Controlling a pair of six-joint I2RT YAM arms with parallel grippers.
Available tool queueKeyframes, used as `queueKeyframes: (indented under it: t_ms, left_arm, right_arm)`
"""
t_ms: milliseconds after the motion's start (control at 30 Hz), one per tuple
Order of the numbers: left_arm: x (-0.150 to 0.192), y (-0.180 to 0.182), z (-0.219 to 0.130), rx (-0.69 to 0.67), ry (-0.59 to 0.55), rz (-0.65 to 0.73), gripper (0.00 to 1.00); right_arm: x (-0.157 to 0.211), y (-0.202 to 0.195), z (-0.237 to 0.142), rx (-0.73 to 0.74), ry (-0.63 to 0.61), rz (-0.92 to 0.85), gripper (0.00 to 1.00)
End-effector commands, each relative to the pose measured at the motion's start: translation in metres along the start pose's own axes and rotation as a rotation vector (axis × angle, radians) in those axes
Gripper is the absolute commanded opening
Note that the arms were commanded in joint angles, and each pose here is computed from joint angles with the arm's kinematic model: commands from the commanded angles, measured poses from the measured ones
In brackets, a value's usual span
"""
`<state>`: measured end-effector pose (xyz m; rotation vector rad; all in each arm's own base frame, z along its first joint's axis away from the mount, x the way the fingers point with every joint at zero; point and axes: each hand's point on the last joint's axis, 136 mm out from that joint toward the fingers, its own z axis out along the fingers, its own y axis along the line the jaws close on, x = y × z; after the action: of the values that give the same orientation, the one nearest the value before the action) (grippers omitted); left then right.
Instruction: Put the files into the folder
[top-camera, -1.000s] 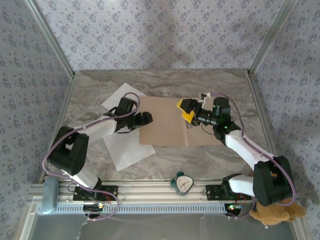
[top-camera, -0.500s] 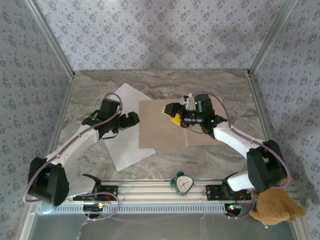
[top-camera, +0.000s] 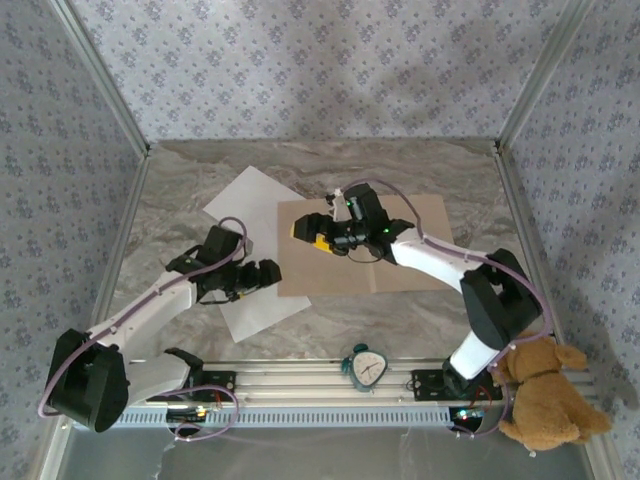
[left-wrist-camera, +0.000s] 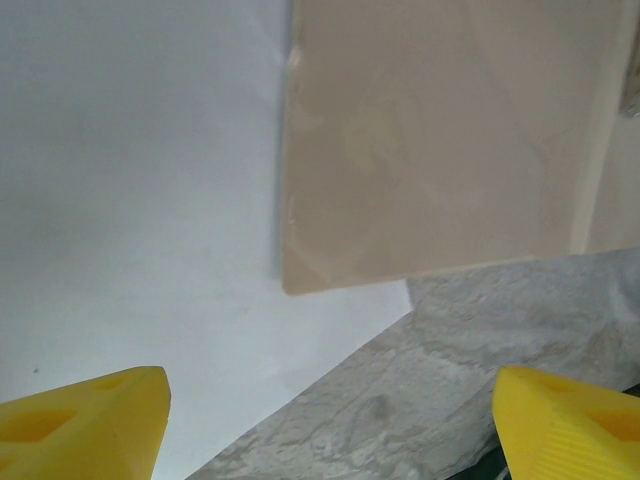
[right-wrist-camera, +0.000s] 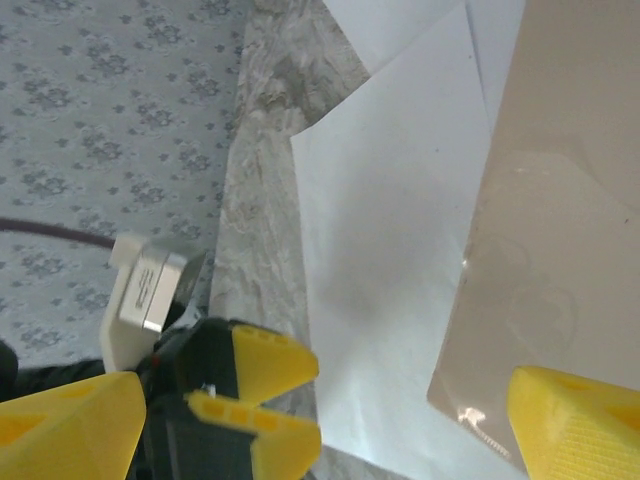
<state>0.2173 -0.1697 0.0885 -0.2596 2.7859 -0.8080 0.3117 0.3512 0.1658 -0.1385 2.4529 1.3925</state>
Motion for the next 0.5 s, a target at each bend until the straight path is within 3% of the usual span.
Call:
queueKeyframes:
  t_ms: [0,200,333,467]
  left_arm:
    - [0.012,0.015,0.003,-0.032,0.022,-0.019,0.85]
    - [0.027,0.053,0.014,-0.133,0.062,-0.073,0.84]
    - [0.028,0.083,0.01,-0.272,0.055,-0.105,0.84]
    - [0.025,0.094,0.013,-0.32,0.06,-0.118,0.84]
  right_arm:
    - [-0.009,-0.012,0.021,0.026,-0.008,-0.035,0.94]
    - [-0.005,-0.026,0.051,0.042,0.044,-0.046,0.92]
    - [-0.013,-0.02,0.057,0.033,0.04,-0.058,0.92]
    - [-0.01,-0.025,0.058,0.069,0.046,-0.08,0.91]
